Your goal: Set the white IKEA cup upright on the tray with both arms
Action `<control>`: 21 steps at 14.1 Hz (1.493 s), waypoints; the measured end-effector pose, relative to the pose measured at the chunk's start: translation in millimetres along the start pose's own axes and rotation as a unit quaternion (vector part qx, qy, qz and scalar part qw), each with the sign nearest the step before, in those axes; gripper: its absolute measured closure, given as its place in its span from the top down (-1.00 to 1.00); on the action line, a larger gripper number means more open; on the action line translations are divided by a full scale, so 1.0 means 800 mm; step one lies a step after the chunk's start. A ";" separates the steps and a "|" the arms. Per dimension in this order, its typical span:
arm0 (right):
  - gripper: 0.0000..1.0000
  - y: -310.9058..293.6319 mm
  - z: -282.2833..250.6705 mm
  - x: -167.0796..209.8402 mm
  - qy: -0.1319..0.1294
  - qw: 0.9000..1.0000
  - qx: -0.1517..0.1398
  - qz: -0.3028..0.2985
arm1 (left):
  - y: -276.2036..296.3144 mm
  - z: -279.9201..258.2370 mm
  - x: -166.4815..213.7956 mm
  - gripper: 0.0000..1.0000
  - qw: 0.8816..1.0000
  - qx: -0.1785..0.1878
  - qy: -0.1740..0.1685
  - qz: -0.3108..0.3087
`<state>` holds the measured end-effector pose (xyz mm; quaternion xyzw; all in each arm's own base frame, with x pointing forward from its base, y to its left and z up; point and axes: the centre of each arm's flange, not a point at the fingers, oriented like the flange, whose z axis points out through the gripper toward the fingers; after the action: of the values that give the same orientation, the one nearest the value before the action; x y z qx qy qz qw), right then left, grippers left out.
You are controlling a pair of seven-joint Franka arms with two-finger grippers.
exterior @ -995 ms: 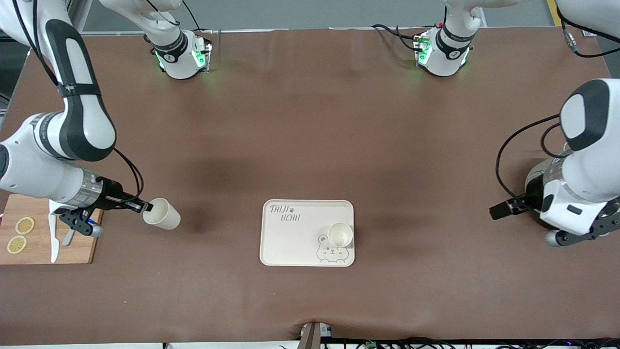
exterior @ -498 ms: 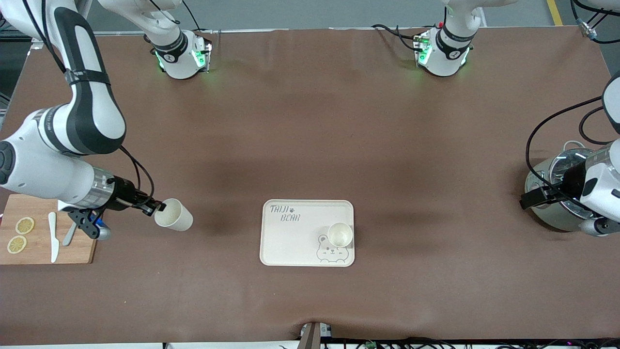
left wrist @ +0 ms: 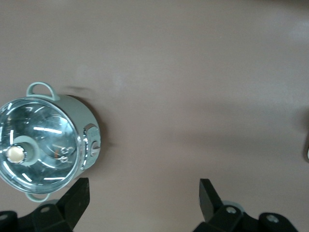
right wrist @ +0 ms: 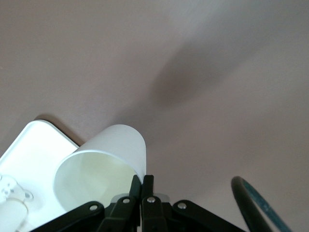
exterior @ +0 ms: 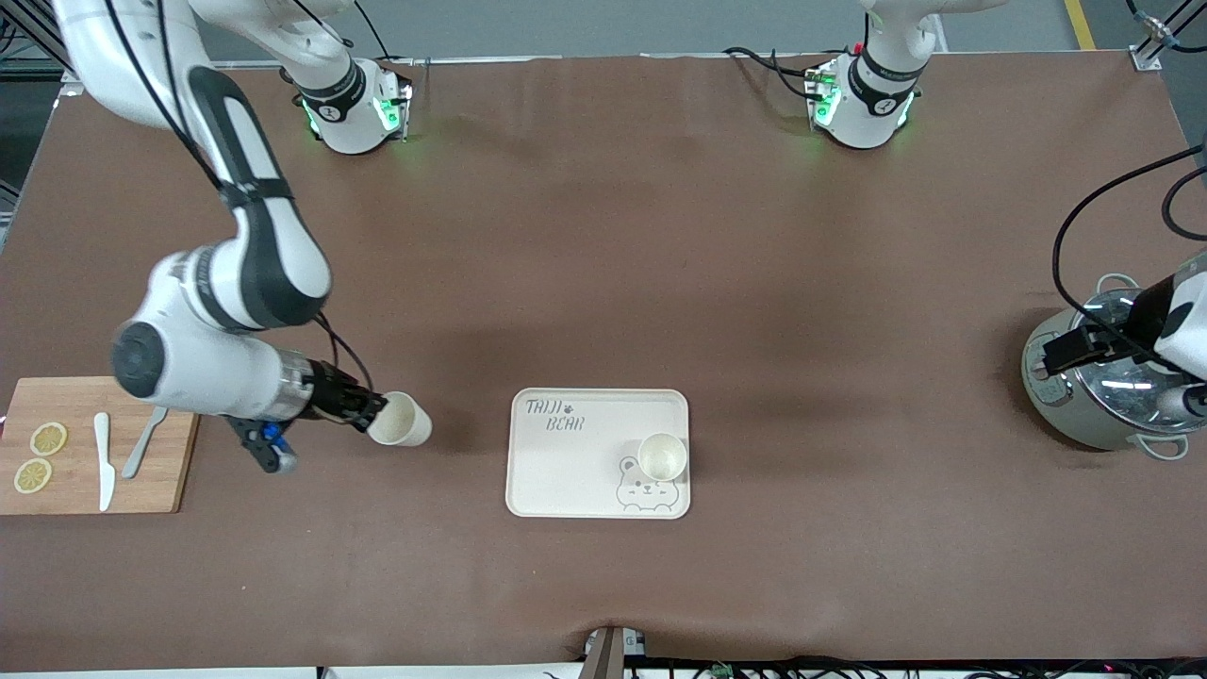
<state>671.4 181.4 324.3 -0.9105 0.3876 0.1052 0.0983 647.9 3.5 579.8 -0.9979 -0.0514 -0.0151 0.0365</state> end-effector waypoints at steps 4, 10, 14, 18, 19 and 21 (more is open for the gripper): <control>-0.96 -0.057 0.040 -0.071 -0.001 0.999 -0.009 0.049 | -0.018 -0.020 -0.010 1.00 1.000 0.001 0.008 -0.004; -0.96 -0.088 0.086 -0.120 0.011 0.995 0.008 0.097 | -0.036 -0.031 -0.022 1.00 1.000 0.002 0.009 -0.003; -0.96 -0.094 0.106 -0.127 0.008 0.994 0.015 0.111 | -0.055 -0.040 -0.025 1.00 1.000 0.003 0.014 0.001; -0.96 -0.102 0.133 -0.138 0.013 0.991 0.049 0.123 | -0.055 -0.044 -0.043 1.00 1.000 0.006 -0.022 0.001; -0.96 -0.101 0.142 -0.140 0.015 0.991 0.051 0.123 | -0.054 -0.051 -0.053 1.00 0.999 0.006 -0.032 0.002; -0.96 -0.097 0.154 -0.142 0.016 0.991 0.048 0.124 | -0.052 -0.070 -0.071 1.00 0.999 0.007 -0.041 0.003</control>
<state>636.8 344.0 244.5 -0.8509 0.5041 0.0833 0.1222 585.3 35.0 636.7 -0.9976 -0.0499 0.0261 0.0409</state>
